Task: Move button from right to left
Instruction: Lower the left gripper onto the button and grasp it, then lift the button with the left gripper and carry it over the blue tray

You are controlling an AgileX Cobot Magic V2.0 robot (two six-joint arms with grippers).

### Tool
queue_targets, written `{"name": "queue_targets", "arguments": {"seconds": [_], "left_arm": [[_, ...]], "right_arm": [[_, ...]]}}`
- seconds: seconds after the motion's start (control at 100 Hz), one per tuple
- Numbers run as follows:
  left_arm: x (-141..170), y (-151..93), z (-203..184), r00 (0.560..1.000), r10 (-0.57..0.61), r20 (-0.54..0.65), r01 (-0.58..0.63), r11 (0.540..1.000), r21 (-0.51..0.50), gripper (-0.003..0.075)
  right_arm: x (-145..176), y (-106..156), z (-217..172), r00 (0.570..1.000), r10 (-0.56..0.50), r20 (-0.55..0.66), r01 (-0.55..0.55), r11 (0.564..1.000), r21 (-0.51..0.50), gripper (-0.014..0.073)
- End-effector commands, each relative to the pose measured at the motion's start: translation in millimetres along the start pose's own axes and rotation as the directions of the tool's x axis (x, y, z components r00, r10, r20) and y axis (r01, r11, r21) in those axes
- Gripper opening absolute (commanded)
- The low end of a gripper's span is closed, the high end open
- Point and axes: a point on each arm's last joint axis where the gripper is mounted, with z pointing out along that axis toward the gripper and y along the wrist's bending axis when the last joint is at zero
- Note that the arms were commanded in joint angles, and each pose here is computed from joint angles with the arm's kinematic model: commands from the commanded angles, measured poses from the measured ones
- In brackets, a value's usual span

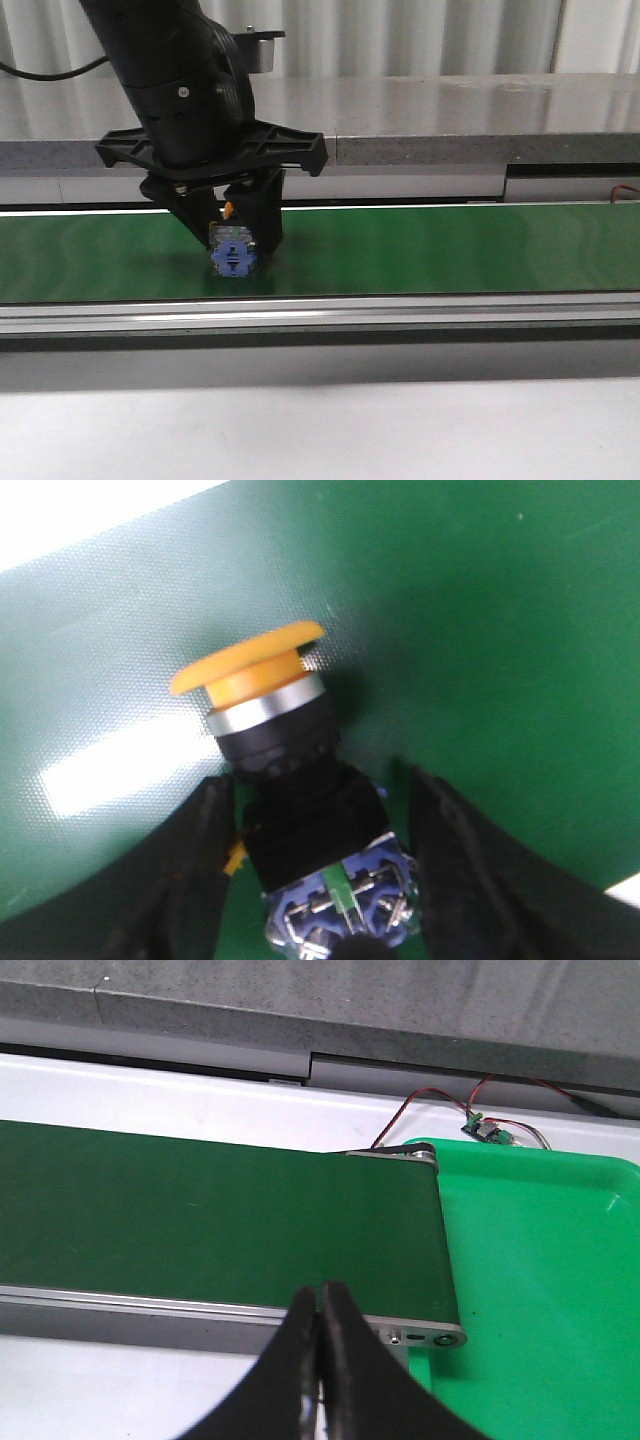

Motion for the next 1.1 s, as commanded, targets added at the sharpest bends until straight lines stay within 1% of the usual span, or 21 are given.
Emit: {"name": "queue_targets", "arguments": {"seconds": [0.0, 0.05, 0.16, 0.29, 0.36, 0.45, 0.57, 0.73, 0.83, 0.96, 1.02, 1.09], "left_arm": [[-7, -2, -16, 0.998, 0.013, 0.055, -0.013, 1.0, -0.001, 0.0027], [-6, -1, -18, 0.998, 0.021, 0.054, -0.021, 1.0, -0.011, -0.0022], [-6, 1, -27, 0.997, 0.03, 0.066, -0.029, 0.999, -0.02, -0.002], [-8, 5, -55, 0.991, 0.032, 0.126, -0.029, 0.999, -0.025, -0.002], [-7, 14, -74, 0.988, 0.017, 0.152, -0.012, 0.999, -0.036, -0.002], [-3, 31, -101, 0.984, -0.014, 0.178, 0.026, 0.998, -0.063, -0.002], [10, 62, -133, 0.976, -0.056, 0.212, 0.084, 0.988, -0.126, -0.002], [38, 116, -163, 0.969, -0.115, 0.22, 0.165, 0.96, -0.227, -0.002], [58, 157, -172, 0.959, -0.184, 0.217, 0.245, 0.922, -0.3, -0.002], [79, 203, -174, 0.949, -0.253, 0.189, 0.307, 0.876, -0.372, -0.002], [89, 225, -175, 0.932, -0.31, 0.19, 0.361, 0.847, -0.391, -0.002], [96, 246, -176, 0.902, -0.365, 0.231, 0.43, 0.812, -0.394, -0.002]], "right_arm": [[-14, -2, -3, 0.996, -0.003, 0.087, 0.001, 1.0, 0.017, -0.0067], [-14, -2, -3, 0.996, -0.003, 0.087, 0.001, 1.0, 0.017, -0.0067], [-14, -2, -3, 0.996, -0.003, 0.087, 0.001, 1.0, 0.017, -0.0067], [-14, -2, -3, 0.996, -0.003, 0.087, 0.001, 1.0, 0.017, -0.0067], [-14, -2, -3, 0.996, -0.003, 0.087, 0.001, 1.0, 0.017, -0.0067], [-14, -2, -3, 0.996, -0.003, 0.087, 0.001, 1.0, 0.017, -0.0067], [-14, -2, -3, 0.996, -0.003, 0.087, 0.001, 1.0, 0.017, -0.0067], [-14, -2, -3, 0.996, -0.003, 0.087, 0.001, 1.0, 0.017, -0.0067], [-14, -2, -3, 0.996, -0.003, 0.087, 0.001, 1.0, 0.017, -0.0067], [-14, -2, -3, 0.996, -0.003, 0.087, 0.001, 1.0, 0.017, -0.0067], [-14, -2, -3, 0.996, -0.003, 0.087, 0.001, 1.0, 0.017, -0.0067], [-14, -2, -3, 0.996, -0.003, 0.087, 0.001, 1.0, 0.017, -0.0067]]}}
